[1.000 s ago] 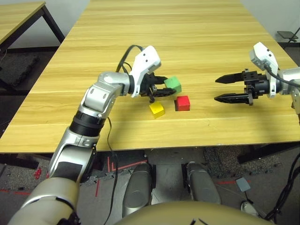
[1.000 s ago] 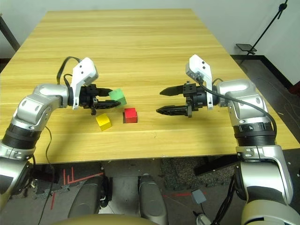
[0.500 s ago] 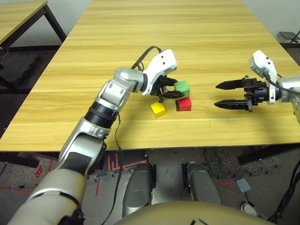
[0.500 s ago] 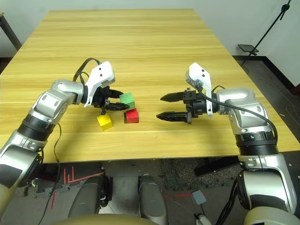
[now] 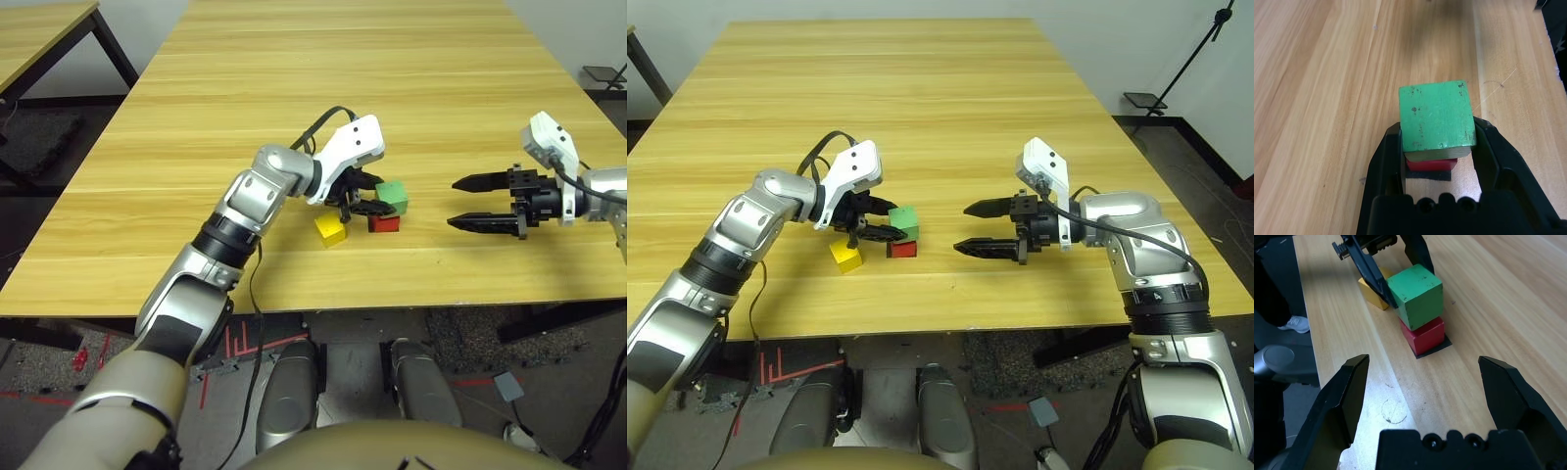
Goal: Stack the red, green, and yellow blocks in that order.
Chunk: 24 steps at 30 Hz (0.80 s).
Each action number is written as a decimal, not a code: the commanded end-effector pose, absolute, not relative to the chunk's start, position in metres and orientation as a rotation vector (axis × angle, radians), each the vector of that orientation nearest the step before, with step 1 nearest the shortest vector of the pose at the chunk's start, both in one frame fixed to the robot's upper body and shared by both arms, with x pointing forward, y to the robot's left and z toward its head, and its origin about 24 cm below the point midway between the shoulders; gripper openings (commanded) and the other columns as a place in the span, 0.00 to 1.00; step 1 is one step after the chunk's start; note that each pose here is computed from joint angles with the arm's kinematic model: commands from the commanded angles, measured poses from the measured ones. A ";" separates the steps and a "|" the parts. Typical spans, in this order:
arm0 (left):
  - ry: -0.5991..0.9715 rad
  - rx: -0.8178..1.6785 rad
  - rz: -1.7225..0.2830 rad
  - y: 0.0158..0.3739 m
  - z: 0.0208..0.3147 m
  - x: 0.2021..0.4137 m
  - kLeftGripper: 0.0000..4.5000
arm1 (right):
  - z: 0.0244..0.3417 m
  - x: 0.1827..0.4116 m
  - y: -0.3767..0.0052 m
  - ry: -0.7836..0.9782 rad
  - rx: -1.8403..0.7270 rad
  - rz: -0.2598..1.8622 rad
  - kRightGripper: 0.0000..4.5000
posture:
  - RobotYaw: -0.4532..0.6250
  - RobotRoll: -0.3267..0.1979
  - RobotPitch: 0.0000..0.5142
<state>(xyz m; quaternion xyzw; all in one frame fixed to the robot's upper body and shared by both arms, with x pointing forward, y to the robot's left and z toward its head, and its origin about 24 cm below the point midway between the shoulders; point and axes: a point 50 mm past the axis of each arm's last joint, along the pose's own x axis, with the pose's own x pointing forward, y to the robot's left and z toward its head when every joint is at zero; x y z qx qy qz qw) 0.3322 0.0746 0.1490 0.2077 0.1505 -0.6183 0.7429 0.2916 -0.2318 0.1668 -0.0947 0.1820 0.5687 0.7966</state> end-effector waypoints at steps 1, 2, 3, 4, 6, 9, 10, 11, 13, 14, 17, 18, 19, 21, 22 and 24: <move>0.345 0.476 -1.369 0.074 0.145 0.332 0.46 | 0.168 0.288 -0.235 0.395 -0.205 1.203 1.00 | 0.53 0.47 0.17; 0.348 0.477 -1.371 0.074 0.144 0.332 0.46 | 0.168 0.288 -0.236 0.396 -0.205 1.201 1.00 | 0.53 0.46 0.17; 0.349 0.477 -1.373 0.074 0.143 0.332 0.46 | 0.168 0.288 -0.236 0.396 -0.205 1.198 1.00 | 0.53 0.46 0.18; 0.349 0.477 -1.374 0.074 0.142 0.332 0.46 | 0.169 0.287 -0.236 0.395 -0.204 1.196 1.00 | 0.53 0.46 0.18; 0.349 0.475 -1.379 0.073 0.142 0.332 0.46 | 0.169 0.287 -0.237 0.395 -0.203 1.192 1.00 | 0.53 0.46 0.18; 0.346 0.472 -1.382 0.071 0.141 0.331 0.46 | 0.169 0.286 -0.238 0.398 -0.204 1.186 1.00 | 0.52 0.45 0.19; 0.344 0.472 -1.382 0.070 0.141 0.332 0.46 | 0.170 0.286 -0.238 0.398 -0.203 1.184 1.00 | 0.52 0.45 0.19; 0.343 0.471 -1.383 0.070 0.141 0.332 0.46 | 0.170 0.286 -0.238 0.398 -0.202 1.183 1.00 | 0.52 0.45 0.20; 0.343 0.471 -1.383 0.070 0.140 0.333 0.46 | 0.171 0.285 -0.238 0.400 -0.199 1.181 1.00 | 0.52 0.44 0.20; 0.344 0.470 -1.383 0.069 0.140 0.333 0.46 | 0.171 0.285 -0.238 0.401 -0.198 1.180 1.00 | 0.51 0.44 0.20; 0.347 0.472 -1.381 0.070 0.138 0.333 0.53 | 0.171 0.284 -0.238 0.402 -0.198 1.178 1.00 | 0.51 0.44 0.20; 0.348 0.473 -1.380 0.071 0.137 0.333 0.62 | 0.171 0.284 -0.238 0.402 -0.198 1.177 1.00 | 0.51 0.44 0.20; 0.349 0.477 -1.380 0.071 0.136 0.333 0.67 | 0.171 0.284 -0.238 0.402 -0.198 1.177 1.00 | 0.51 0.44 0.20; 0.346 0.482 -1.377 0.072 0.136 0.334 0.83 | 0.171 0.284 -0.238 0.402 -0.197 1.177 1.00 | 0.52 0.44 0.20; 0.342 0.483 -1.375 0.073 0.135 0.334 0.90 | 0.171 0.284 -0.238 0.401 -0.196 1.177 1.00 | 0.52 0.44 0.20; 0.336 0.487 -1.367 0.074 0.137 0.333 1.00 | 0.171 0.284 -0.239 0.402 -0.195 1.176 1.00 | 0.52 0.44 0.20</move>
